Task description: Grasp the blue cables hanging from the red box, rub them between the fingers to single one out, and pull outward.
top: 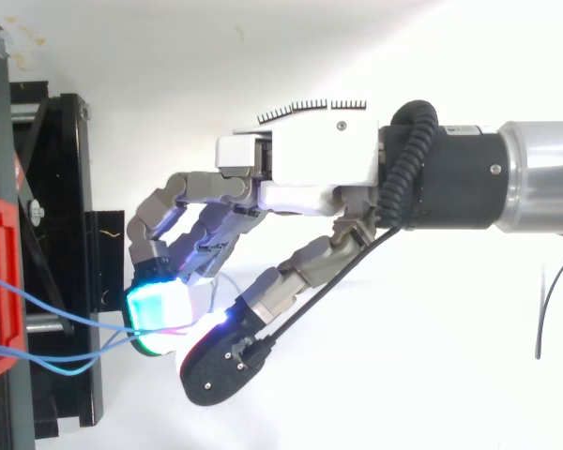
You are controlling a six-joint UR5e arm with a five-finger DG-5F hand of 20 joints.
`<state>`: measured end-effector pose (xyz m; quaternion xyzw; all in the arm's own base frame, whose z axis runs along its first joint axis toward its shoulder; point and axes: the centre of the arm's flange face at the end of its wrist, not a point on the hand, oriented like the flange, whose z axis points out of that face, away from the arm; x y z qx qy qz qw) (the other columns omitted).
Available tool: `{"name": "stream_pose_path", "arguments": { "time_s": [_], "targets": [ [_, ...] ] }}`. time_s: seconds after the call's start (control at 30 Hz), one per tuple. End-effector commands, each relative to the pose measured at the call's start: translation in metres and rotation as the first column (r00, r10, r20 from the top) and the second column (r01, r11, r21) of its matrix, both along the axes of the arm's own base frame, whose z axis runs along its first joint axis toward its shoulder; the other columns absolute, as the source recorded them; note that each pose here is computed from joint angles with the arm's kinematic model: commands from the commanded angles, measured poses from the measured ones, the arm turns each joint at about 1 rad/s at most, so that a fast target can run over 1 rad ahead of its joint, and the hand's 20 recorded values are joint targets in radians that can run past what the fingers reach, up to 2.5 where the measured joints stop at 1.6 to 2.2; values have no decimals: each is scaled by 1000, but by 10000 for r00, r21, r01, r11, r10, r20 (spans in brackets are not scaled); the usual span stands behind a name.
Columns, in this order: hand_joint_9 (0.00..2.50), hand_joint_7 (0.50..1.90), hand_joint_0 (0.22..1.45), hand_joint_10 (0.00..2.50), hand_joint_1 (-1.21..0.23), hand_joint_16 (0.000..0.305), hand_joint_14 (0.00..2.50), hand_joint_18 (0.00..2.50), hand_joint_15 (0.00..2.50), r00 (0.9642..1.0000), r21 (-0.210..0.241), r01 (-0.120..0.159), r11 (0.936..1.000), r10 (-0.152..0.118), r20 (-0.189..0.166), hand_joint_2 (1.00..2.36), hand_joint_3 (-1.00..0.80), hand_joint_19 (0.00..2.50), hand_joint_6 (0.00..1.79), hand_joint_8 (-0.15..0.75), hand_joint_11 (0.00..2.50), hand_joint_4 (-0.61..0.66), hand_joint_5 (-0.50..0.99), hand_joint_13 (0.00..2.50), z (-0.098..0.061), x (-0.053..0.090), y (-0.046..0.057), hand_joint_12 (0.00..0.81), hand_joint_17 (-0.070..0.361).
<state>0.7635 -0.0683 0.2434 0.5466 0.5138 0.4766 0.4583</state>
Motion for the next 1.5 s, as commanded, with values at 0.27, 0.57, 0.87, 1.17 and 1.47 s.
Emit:
{"name": "stream_pose_path", "arguments": {
  "time_s": [0.27,0.57,0.87,1.17,1.47],
  "targets": [
    [789,1075,462,8,-619,56,10,733,281,10000,-5,3,10000,-3,-6,1000,-500,339,880,373,304,136,-137,646,0,0,1,440,127],
    [777,1037,378,7,-651,66,9,774,288,10000,-5,3,10000,-3,-6,1000,-500,315,877,403,302,166,-143,649,0,0,1,483,148],
    [721,1071,475,8,-745,56,11,681,295,10000,-1,-12,10000,12,9,1000,-495,359,872,355,305,137,-156,594,0,0,1,438,127],
    [737,1060,568,9,-770,54,10,679,297,10000,-1,-12,10000,12,9,1012,-221,363,885,349,314,124,-153,594,0,0,1,425,123],
    [693,1075,632,10,-894,49,10,642,291,10000,5,18,10000,-18,86,1015,-229,337,896,321,330,96,-165,565,4,2,0,401,110]
  ]
}}
